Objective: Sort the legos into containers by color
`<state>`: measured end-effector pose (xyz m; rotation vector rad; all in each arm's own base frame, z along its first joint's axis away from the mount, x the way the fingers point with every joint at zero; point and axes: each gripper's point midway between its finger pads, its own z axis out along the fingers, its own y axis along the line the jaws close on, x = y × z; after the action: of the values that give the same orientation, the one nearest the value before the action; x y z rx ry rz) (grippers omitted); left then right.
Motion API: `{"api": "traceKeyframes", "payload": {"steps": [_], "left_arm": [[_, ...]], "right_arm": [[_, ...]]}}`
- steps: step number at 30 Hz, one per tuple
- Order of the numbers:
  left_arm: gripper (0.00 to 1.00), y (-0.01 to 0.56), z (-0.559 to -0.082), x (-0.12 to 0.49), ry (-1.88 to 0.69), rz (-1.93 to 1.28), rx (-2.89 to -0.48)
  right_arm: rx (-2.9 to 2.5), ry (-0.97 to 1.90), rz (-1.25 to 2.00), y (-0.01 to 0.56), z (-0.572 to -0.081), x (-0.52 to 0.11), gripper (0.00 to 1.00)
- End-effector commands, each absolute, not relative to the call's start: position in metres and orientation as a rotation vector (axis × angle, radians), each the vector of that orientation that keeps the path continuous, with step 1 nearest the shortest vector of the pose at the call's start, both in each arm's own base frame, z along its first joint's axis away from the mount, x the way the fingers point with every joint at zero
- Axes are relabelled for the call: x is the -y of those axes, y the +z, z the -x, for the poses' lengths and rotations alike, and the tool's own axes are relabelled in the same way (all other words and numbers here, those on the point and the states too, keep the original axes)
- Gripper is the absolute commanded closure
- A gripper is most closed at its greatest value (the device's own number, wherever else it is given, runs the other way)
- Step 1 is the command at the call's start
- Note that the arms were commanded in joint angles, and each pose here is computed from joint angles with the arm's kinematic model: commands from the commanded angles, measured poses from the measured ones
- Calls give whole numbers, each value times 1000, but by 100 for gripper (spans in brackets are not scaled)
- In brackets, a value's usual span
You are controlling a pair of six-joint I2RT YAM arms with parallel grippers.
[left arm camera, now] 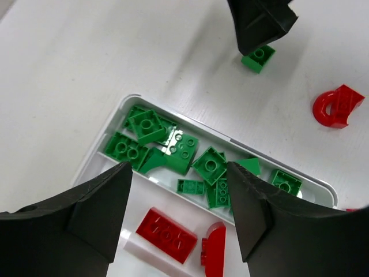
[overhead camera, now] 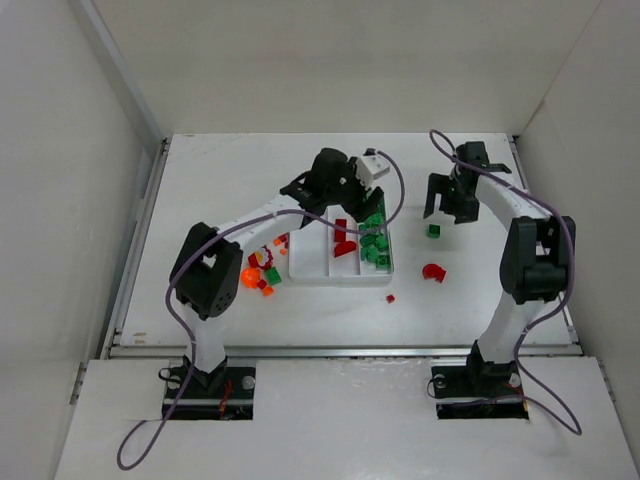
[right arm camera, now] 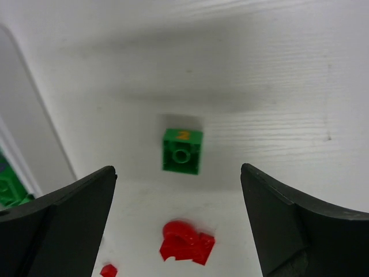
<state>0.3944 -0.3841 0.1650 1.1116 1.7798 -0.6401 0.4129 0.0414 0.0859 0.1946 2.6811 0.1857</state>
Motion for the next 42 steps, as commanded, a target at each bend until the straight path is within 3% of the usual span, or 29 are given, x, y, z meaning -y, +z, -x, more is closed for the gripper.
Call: {"api": "traceKeyframes", "payload": {"steps": [1, 12, 16, 19, 23, 24, 27, 36, 42], "left_arm": [[36, 193, -389, 365, -652, -1033, -1782], [36, 177, -388, 297, -452, -935, -1882], [36, 178, -385, 280, -398, -909, -1885], [35, 178, -380, 266, -386, -889, -1892], [35, 176, -375, 240, -352, -846, -1912], [35, 183, -373, 234, -347, -832, -1899], [35, 173, -367, 210, -307, -806, -1932], [35, 151, -346, 158, -232, -618, -1982], [35, 139, -332, 150, -229, -581, -1999]], "right_arm": [[-2671, 165, -262, 81, -418, -30, 6], [-2749, 159, -249, 40, -406, -41, 15], [-2762, 89, -277, 32, -405, -32, 24], [-2748, 55, -283, 29, -410, -28, 37], [-2757, 41, -273, 22, -410, -30, 71], [-2748, 46, -256, 23, -413, -35, 85], [-2726, 42, -230, 28, -416, -42, 100], [-2459, 92, 114, 129, -407, -159, 100], [-2490, 224, 209, 119, -410, -205, 98]]}}
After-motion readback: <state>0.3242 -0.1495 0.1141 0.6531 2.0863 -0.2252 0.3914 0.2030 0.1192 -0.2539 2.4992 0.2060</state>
